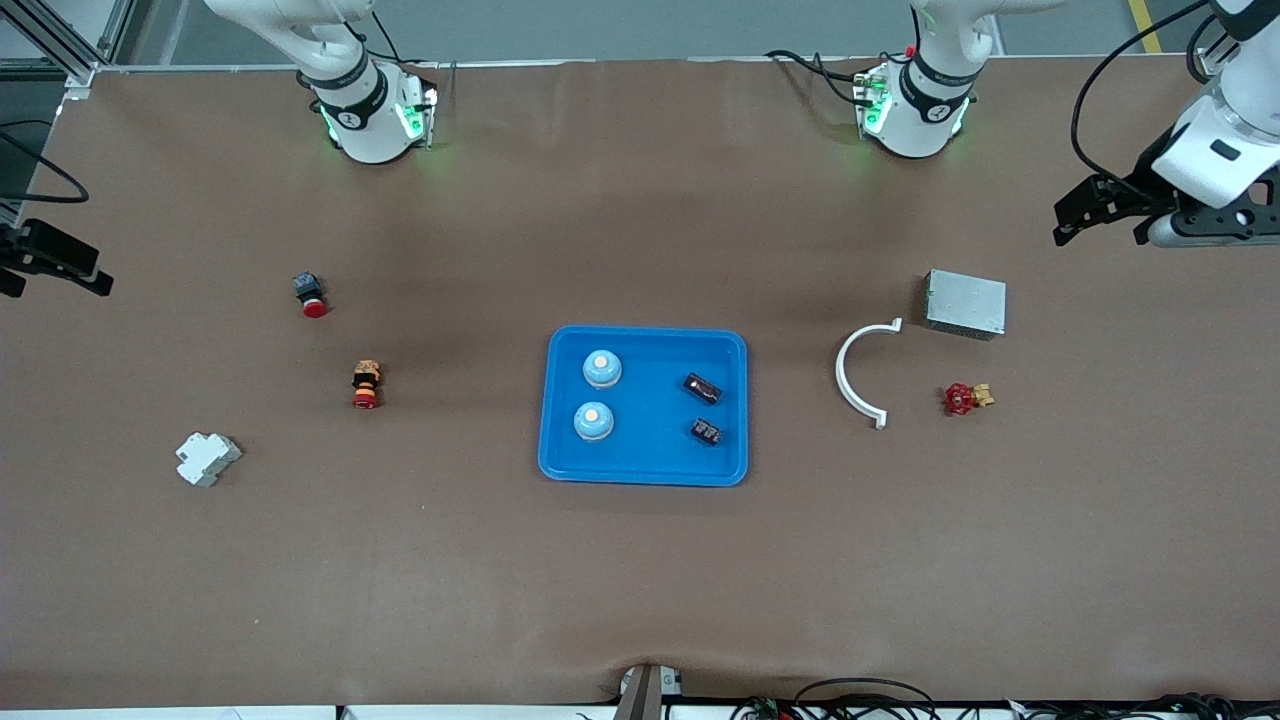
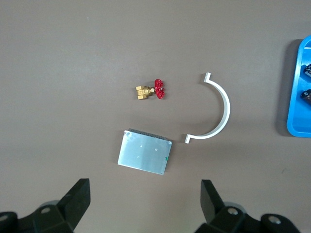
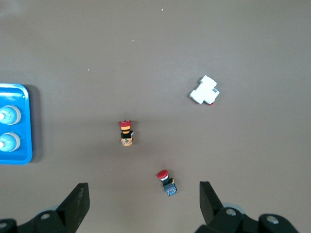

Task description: Place electrolytic capacitor and blue bell in tray

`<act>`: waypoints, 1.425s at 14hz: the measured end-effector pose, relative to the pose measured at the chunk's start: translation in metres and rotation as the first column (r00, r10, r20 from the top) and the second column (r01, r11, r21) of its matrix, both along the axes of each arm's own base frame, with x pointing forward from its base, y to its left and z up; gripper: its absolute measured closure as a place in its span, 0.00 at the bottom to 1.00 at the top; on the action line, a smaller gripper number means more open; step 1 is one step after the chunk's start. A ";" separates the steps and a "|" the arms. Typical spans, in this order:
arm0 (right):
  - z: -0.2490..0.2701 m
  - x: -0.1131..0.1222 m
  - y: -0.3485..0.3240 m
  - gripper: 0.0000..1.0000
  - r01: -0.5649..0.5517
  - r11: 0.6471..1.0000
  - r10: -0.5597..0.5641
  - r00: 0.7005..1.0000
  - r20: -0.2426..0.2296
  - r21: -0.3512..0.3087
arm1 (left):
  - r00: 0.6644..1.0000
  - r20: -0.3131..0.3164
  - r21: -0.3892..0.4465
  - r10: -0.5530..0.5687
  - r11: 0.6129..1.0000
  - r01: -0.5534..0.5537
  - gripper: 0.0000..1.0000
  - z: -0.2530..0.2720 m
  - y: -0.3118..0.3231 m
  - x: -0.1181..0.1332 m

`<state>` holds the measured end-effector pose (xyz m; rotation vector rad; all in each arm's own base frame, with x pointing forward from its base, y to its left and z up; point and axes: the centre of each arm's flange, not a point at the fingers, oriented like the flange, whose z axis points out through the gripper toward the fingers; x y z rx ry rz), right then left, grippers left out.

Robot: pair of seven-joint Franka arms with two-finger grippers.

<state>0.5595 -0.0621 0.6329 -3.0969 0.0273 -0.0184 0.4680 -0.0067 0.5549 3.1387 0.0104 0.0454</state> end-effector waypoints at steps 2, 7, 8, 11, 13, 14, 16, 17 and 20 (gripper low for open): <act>0.002 -0.002 0.000 0.00 0.000 1.000 0.000 1.000 -0.005 0.004 | 1.000 0.019 0.001 -0.003 1.000 0.003 0.00 0.004 -0.001 -0.004; 0.006 -0.007 0.001 0.00 -0.001 1.000 0.001 1.000 -0.009 0.004 | 0.994 0.104 0.000 -0.024 1.000 0.024 0.00 0.050 -0.007 0.029; 0.007 -0.008 0.001 0.00 -0.001 1.000 0.001 1.000 -0.008 0.003 | 0.994 0.103 -0.001 -0.025 1.000 0.026 0.00 0.057 -0.008 0.037; 0.008 -0.008 0.000 0.00 -0.001 1.000 0.001 1.000 -0.008 -0.004 | 0.997 0.076 -0.004 -0.027 1.000 0.027 0.00 0.065 -0.008 0.057; 0.008 -0.008 -0.001 0.00 0.001 1.000 -0.001 1.000 -0.006 -0.014 | 1.000 0.013 -0.007 -0.021 1.000 0.021 0.00 0.057 -0.008 0.067; 0.008 -0.008 -0.002 0.00 0.001 1.000 -0.001 1.000 -0.003 -0.015 | 1.000 -0.016 -0.008 -0.005 1.000 0.004 0.00 0.051 -0.008 0.071; 0.009 -0.006 -0.002 0.00 0.002 1.000 -0.001 1.000 0.012 -0.018 | 0.999 -0.051 -0.008 0.015 1.000 -0.016 0.00 0.040 -0.008 0.076; 0.008 -0.006 -0.002 0.00 0.002 1.000 -0.002 1.000 0.014 -0.018 | 0.998 -0.059 -0.008 0.016 1.000 -0.016 0.00 0.037 -0.008 0.078; -0.001 -0.003 -0.003 0.00 0.003 1.000 -0.003 1.000 0.015 -0.020 | 0.998 -0.060 -0.008 0.016 1.000 -0.017 0.00 0.037 -0.008 0.079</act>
